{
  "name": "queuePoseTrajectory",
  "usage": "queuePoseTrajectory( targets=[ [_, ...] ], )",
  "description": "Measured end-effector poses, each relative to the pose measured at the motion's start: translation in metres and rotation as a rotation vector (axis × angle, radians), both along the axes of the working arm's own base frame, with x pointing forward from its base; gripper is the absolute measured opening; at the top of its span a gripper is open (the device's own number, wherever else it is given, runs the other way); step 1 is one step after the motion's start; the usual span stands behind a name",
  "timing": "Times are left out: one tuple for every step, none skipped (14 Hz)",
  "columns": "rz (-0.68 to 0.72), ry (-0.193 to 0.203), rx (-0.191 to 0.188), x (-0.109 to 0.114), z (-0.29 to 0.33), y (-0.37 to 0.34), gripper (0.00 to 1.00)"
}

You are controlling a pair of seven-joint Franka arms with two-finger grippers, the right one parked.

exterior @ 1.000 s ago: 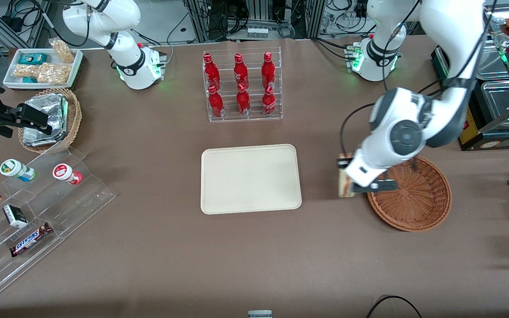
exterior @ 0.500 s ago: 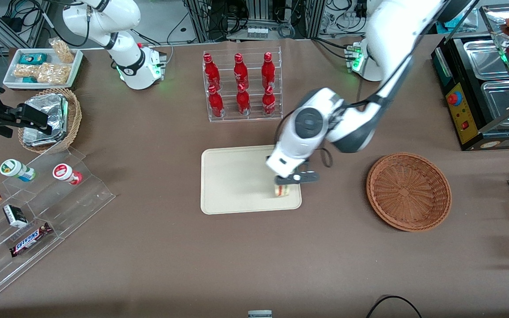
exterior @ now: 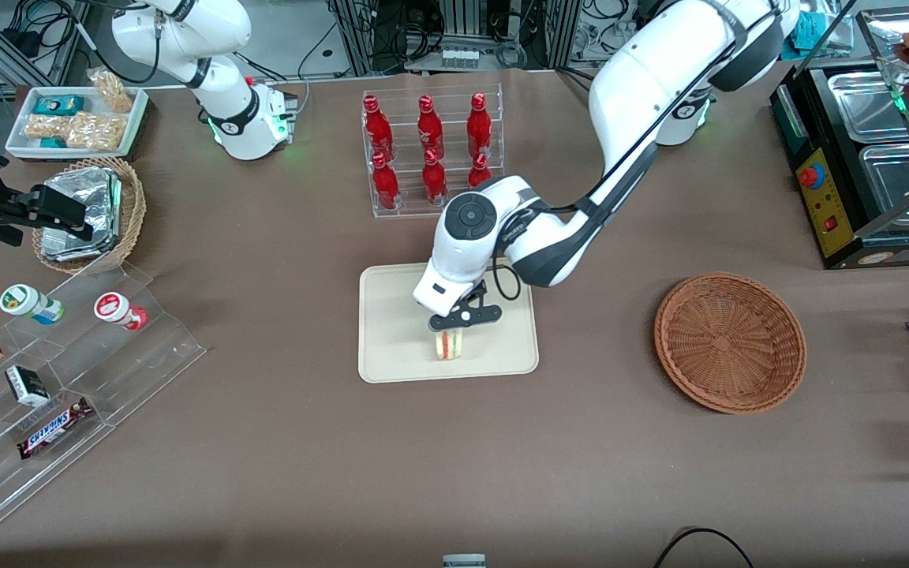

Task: Place sandwich from basket to tray
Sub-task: 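Lower the sandwich onto the tray and open the left gripper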

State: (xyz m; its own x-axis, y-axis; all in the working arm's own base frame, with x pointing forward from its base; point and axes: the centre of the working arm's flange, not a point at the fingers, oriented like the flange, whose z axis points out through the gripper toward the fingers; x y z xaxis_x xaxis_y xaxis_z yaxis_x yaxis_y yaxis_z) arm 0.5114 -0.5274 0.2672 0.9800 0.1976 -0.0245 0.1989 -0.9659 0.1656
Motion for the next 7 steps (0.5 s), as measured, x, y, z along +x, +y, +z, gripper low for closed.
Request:
queuePoseTrajectory(
  targets=[
    [-0.002,0.007,-0.001,-0.002,-0.007,-0.002,0.14],
    [-0.008,0.014,0.001,-0.005,-0.013,-0.005,0.14],
    [-0.016,0.019,0.004,-0.010,-0.018,-0.008,0.14],
    [-0.022,0.025,0.006,-0.014,-0.021,-0.011,0.15],
    [-0.024,0.028,0.007,-0.016,-0.024,-0.013,0.17],
    [-0.024,0.029,0.007,-0.016,-0.025,-0.013,0.27],
    [-0.021,0.025,0.004,-0.014,-0.023,-0.014,0.36]
  ],
)
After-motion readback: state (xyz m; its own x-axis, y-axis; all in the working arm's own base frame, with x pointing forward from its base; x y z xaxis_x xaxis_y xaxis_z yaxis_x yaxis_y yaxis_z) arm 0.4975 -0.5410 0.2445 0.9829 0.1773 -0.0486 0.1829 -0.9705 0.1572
